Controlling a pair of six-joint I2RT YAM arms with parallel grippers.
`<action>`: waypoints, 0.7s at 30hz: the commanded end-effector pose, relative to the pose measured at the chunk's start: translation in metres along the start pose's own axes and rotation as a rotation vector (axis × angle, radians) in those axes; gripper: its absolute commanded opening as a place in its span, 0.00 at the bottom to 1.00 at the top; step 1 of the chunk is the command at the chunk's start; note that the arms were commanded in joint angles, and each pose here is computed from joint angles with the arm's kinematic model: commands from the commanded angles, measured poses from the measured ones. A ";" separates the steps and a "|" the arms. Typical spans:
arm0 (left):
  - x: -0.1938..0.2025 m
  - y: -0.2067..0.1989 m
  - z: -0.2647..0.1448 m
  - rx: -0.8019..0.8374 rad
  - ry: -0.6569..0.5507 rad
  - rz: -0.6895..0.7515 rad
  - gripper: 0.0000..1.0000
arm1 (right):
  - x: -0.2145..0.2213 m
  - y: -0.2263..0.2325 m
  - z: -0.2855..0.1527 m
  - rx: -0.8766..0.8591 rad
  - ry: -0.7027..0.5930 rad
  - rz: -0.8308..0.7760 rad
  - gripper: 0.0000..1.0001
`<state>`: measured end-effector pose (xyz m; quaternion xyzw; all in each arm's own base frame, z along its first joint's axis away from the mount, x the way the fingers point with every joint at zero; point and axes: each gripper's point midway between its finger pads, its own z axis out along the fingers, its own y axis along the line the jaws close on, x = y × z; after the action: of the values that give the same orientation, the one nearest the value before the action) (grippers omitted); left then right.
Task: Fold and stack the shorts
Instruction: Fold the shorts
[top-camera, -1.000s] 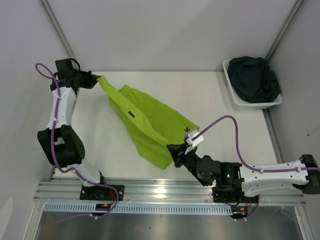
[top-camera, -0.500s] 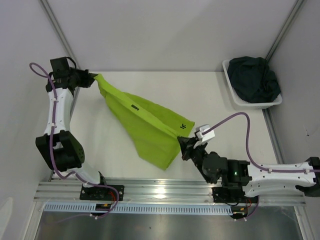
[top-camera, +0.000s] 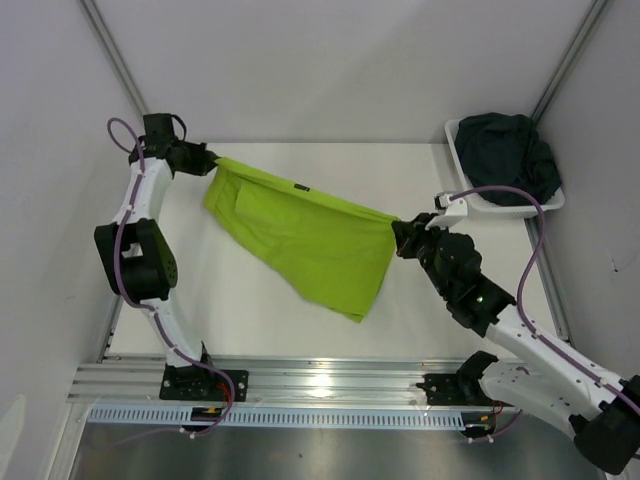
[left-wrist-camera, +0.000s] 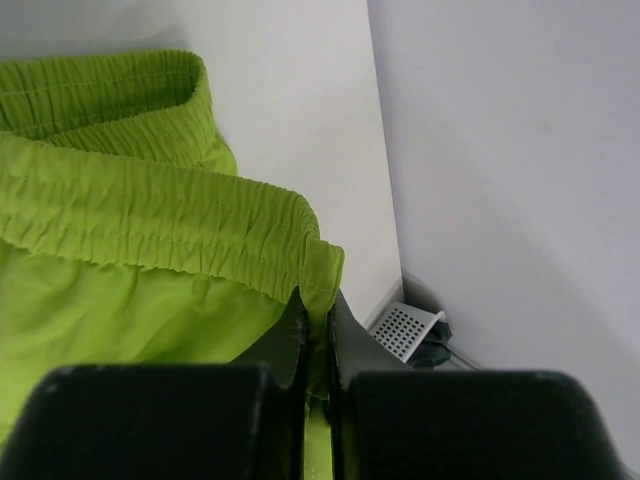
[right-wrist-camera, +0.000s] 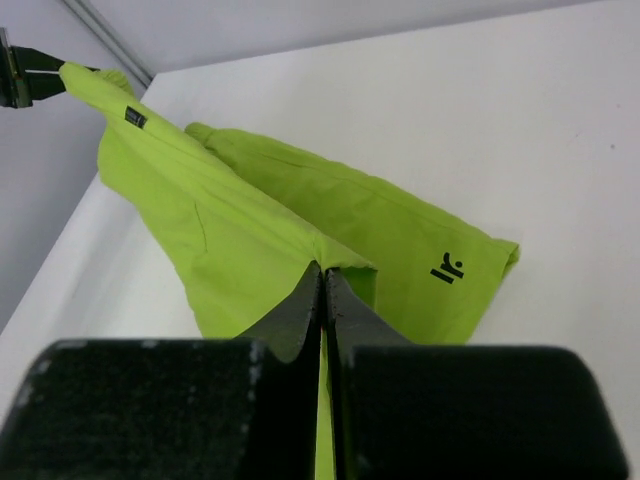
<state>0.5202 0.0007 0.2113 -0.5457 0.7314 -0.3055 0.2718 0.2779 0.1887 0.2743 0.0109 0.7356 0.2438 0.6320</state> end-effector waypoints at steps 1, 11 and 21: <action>-0.024 -0.029 0.004 0.070 -0.091 -0.006 0.00 | 0.007 -0.003 0.017 -0.080 0.039 0.056 0.00; -0.021 -0.029 0.049 0.041 -0.082 0.003 0.00 | 0.033 -0.060 0.067 0.037 0.074 0.162 0.00; -0.018 -0.032 0.079 0.062 -0.078 -0.006 0.15 | 0.064 -0.100 0.094 0.138 0.118 0.209 0.00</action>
<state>0.5778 -0.0105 0.1581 -0.5513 0.7363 -0.2883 0.2662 0.3660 0.1639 0.1723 0.0901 0.7904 0.2593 0.5476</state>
